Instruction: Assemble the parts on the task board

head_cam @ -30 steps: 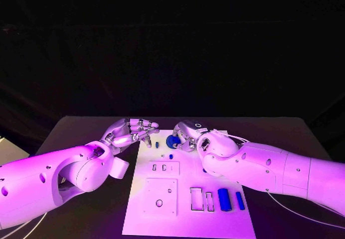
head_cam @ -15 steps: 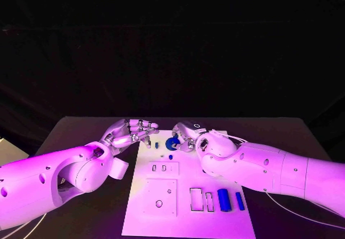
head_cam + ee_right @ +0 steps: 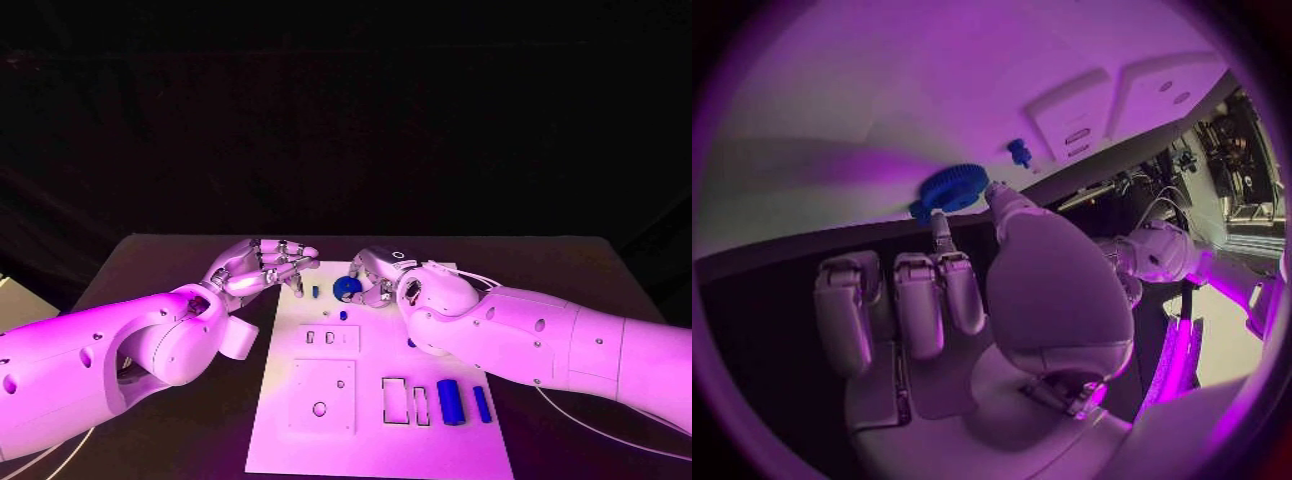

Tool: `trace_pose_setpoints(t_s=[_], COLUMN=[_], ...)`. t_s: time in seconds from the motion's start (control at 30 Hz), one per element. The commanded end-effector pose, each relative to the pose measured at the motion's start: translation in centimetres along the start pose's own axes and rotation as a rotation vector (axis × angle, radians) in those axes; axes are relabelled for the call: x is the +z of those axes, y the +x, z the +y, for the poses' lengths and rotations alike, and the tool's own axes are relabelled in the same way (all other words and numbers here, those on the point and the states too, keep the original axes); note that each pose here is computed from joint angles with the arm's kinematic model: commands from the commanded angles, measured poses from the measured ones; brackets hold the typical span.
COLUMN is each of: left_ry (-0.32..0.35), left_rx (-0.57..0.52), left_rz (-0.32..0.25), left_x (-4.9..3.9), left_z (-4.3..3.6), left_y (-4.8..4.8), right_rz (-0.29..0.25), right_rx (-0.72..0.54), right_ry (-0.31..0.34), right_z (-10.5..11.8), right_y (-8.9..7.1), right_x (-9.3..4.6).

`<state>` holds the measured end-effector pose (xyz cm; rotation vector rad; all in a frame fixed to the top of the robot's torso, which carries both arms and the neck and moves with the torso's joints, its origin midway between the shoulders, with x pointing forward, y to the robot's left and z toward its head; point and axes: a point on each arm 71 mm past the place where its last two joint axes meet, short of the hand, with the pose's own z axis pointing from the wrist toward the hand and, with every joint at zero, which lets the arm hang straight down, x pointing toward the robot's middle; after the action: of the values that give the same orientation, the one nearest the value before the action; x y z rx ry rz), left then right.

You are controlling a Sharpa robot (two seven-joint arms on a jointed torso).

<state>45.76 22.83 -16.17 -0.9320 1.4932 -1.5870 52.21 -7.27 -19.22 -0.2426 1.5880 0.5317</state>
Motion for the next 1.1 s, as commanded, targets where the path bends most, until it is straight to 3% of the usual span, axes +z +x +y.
trace_pose_setpoints(t_s=[0.03, 0.2, 0.37, 0.53, 0.7, 0.93, 1.1], left_ry=[0.006, 0.007, 0.007, 0.006, 0.007, 0.008, 0.009], left_rx=[-0.007, -0.004, -0.002, 0.001, 0.002, -0.002, -0.002], left_rz=[0.016, 0.01, 0.005, -0.002, -0.004, 0.004, 0.006], left_x=[0.04, -0.04, -0.07, -0.01, 0.07, 0.3, 0.4], left_z=[-0.12, -0.12, -0.09, -0.01, 0.05, 0.12, 0.16], left_y=[0.16, -0.08, -0.31, -0.61, -0.73, -0.45, -0.39], right_rz=[-0.01, -0.152, -0.209, -0.151, -0.084, -0.033, 0.003], right_rx=[0.014, 0.098, 0.176, 0.24, 0.265, 0.263, 0.252], right_ry=[-0.012, -0.054, -0.086, -0.086, -0.078, -0.036, 0.009], right_z=[-0.2, -1.6, -3.4, -6.8, -10.4, -14.4, -16.6], right_y=[-0.1, -2.1, -4.6, -6.6, -7.3, -7.3, -6.3], right_x=[-0.3, -2.1, -4.0, -6.0, -7.6, -9.6, -10.5])
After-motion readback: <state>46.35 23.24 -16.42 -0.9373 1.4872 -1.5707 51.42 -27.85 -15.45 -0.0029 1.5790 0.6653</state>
